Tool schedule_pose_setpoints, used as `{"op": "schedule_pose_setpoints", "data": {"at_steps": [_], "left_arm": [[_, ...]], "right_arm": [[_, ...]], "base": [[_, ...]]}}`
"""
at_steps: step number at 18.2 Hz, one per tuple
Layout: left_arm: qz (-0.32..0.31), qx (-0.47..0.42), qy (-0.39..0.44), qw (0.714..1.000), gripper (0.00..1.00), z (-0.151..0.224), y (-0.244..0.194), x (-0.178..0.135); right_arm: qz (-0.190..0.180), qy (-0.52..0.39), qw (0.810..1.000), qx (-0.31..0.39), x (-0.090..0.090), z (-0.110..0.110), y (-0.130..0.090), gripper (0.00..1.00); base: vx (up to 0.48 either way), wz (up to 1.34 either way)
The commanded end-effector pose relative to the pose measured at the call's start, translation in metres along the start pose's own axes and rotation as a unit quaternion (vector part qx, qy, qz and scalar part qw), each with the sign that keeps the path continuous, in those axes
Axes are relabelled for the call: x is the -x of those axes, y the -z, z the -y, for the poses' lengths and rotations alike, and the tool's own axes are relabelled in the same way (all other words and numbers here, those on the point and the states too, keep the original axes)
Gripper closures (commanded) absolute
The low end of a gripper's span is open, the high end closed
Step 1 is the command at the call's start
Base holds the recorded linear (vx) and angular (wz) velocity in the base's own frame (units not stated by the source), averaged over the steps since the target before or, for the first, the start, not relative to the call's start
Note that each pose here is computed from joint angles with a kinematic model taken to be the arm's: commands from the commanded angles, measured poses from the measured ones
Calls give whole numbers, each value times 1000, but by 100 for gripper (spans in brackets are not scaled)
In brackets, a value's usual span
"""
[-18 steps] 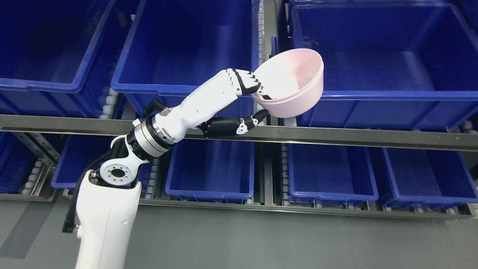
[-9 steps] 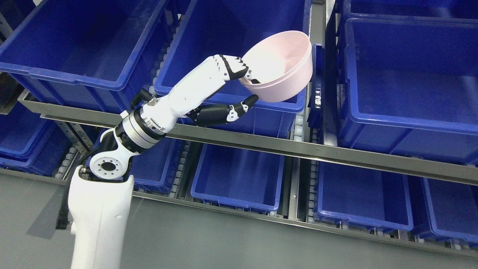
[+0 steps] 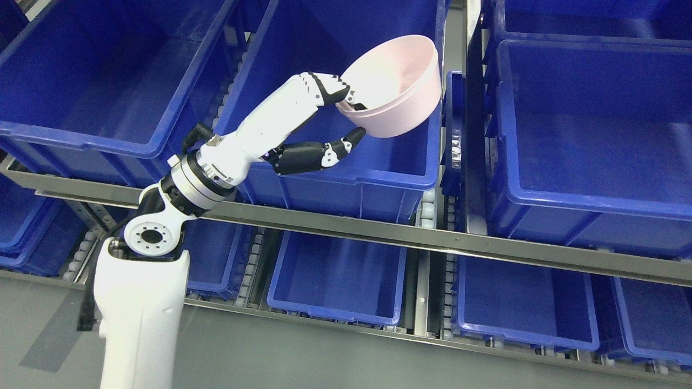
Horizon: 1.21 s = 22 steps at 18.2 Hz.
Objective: Stack pink IKEA bowls on left shelf middle
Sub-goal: 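Lower the stacked bowls into the middle blue bin with the left hand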
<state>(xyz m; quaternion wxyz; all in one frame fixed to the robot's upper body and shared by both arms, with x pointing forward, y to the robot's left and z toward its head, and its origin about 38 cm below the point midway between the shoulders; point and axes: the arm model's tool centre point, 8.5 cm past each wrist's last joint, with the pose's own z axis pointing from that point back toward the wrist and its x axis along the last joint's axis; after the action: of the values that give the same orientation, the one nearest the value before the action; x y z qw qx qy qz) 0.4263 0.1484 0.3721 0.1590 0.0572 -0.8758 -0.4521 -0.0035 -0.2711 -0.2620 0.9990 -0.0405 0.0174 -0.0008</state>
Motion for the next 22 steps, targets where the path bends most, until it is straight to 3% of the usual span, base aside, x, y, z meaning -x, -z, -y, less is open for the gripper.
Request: {"op": "schedule_pose_setpoints", "data": {"at_steps": [1, 6, 10, 16, 22], "left_arm": [[-78, 12, 0, 997, 93, -22, -8, 21], [-205, 27, 31, 978, 92, -73, -24, 70], [-246, 10, 34, 969, 92, -93, -56, 79], [-261, 60, -10, 964, 92, -47, -50, 101], [-239, 97, -95, 961, 89, 36, -14, 105]], "right_arm": [[16, 5, 1000, 9, -11, 11, 0, 0], [16, 5, 1000, 9, -11, 11, 0, 0], [16, 5, 1000, 9, -11, 11, 0, 0], [16, 5, 1000, 9, -11, 11, 0, 0], [16, 5, 1000, 9, -11, 11, 0, 0]], "base": [[144, -134], [111, -133], [64, -79], [34, -20], [2, 0]]}}
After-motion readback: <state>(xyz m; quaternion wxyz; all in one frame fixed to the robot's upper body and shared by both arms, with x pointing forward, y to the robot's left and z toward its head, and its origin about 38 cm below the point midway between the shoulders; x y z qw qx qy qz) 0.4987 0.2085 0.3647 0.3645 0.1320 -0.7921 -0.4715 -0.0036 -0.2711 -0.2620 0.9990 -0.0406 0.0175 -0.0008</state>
